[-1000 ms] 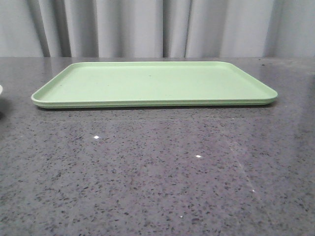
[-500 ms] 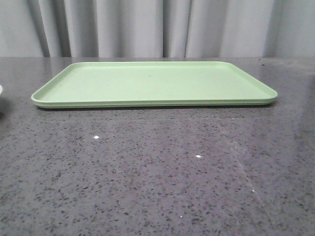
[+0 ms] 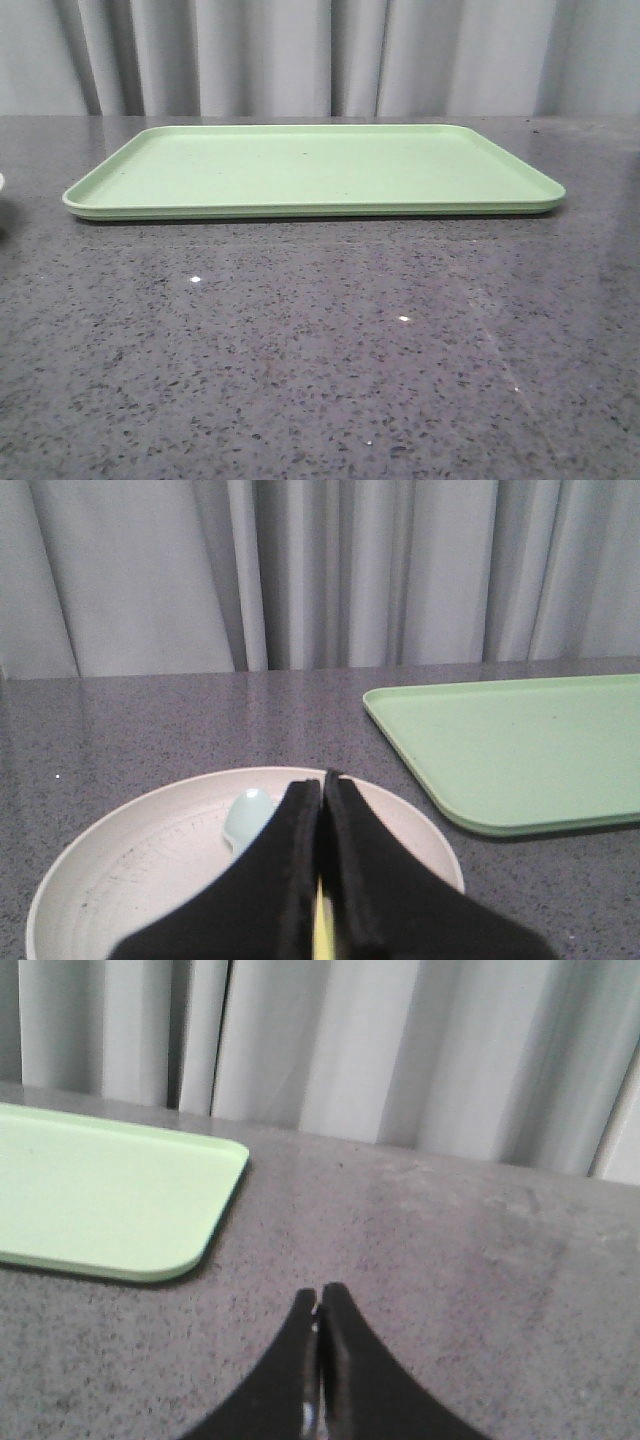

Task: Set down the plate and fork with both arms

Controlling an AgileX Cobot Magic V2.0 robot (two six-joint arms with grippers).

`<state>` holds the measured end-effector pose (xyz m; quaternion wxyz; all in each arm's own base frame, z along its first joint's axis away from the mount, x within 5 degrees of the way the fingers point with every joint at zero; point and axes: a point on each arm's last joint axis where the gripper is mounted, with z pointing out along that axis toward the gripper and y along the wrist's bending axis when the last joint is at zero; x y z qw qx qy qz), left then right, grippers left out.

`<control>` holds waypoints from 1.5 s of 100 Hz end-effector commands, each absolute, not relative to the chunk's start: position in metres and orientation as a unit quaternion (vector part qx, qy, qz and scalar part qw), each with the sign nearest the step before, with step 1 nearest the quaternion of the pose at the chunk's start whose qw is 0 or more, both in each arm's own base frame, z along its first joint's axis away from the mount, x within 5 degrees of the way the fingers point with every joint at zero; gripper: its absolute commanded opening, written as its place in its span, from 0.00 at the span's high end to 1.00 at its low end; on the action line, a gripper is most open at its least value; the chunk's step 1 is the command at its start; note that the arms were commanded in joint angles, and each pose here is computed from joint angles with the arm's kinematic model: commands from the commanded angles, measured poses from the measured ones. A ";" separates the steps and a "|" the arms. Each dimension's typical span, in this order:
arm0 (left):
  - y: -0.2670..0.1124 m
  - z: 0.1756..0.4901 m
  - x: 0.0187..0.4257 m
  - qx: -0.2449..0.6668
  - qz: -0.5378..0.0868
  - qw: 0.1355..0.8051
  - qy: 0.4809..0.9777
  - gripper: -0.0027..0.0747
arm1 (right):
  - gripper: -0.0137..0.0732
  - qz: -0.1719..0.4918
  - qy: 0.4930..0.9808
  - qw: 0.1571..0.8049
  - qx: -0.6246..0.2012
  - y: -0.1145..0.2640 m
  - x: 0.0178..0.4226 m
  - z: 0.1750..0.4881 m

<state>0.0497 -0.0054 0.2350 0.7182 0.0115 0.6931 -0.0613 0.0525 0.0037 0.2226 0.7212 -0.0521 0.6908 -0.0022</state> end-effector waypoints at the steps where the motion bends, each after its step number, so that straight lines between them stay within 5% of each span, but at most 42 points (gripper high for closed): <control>1: -0.005 0.267 0.043 0.008 -0.076 0.740 0.668 0.99 | 0.98 -0.004 0.662 0.748 -0.053 0.004 0.050 0.258; 44: -0.013 0.355 0.062 0.011 -0.100 0.598 0.795 0.99 | 0.98 0.002 0.777 0.627 -0.057 0.006 0.074 0.348; 73: -0.021 0.382 0.090 0.021 -0.112 0.461 0.880 0.99 | 0.98 0.015 0.854 0.517 -0.060 0.009 0.089 0.373; 150: -0.027 0.382 0.099 0.020 -0.141 0.425 0.894 0.99 | 0.98 0.017 0.854 0.517 -0.059 0.009 0.091 0.372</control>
